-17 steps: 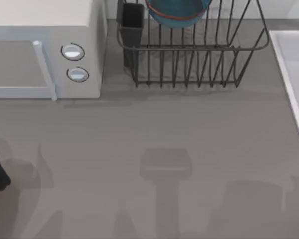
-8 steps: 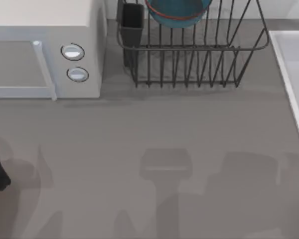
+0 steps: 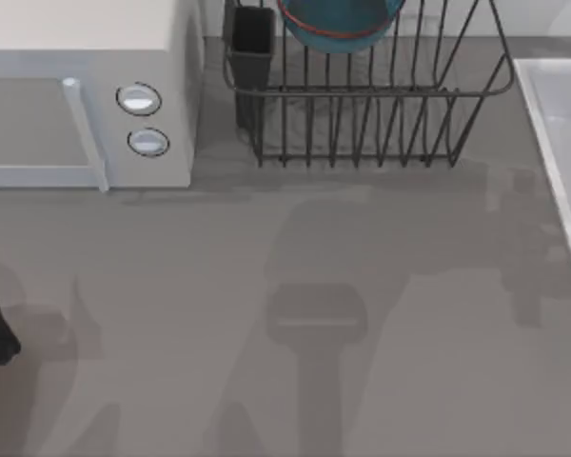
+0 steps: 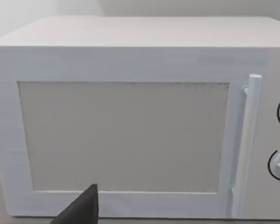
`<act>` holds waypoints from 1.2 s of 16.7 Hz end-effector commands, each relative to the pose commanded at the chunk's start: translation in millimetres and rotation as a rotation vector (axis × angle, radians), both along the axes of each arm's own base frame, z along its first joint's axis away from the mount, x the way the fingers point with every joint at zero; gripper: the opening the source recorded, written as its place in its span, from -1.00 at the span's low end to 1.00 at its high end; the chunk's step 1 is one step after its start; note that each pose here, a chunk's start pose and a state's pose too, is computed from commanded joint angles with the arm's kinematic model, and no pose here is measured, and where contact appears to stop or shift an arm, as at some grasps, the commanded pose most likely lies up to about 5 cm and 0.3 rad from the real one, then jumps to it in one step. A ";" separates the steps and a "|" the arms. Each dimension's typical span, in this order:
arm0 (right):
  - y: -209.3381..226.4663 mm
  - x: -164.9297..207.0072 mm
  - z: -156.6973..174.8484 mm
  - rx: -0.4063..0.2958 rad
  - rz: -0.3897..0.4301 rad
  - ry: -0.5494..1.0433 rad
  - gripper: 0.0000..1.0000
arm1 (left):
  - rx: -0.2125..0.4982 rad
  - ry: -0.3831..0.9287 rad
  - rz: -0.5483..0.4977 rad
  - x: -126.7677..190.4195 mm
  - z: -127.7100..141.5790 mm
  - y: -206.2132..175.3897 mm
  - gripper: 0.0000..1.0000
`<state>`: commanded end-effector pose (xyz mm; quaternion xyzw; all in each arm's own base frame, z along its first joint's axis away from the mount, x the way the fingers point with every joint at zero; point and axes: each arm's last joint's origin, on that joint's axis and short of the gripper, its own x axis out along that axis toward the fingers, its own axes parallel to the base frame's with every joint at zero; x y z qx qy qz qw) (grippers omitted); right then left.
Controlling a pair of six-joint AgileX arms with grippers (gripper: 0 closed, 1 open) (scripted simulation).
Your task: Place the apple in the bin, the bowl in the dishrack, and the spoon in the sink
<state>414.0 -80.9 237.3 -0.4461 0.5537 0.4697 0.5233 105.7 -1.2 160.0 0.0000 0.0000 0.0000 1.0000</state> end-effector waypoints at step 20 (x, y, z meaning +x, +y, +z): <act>15.2 85.6 -46.7 -0.013 -0.047 -0.067 -1.00 | 0.000 0.000 0.000 0.0 0.0 0.0 1.00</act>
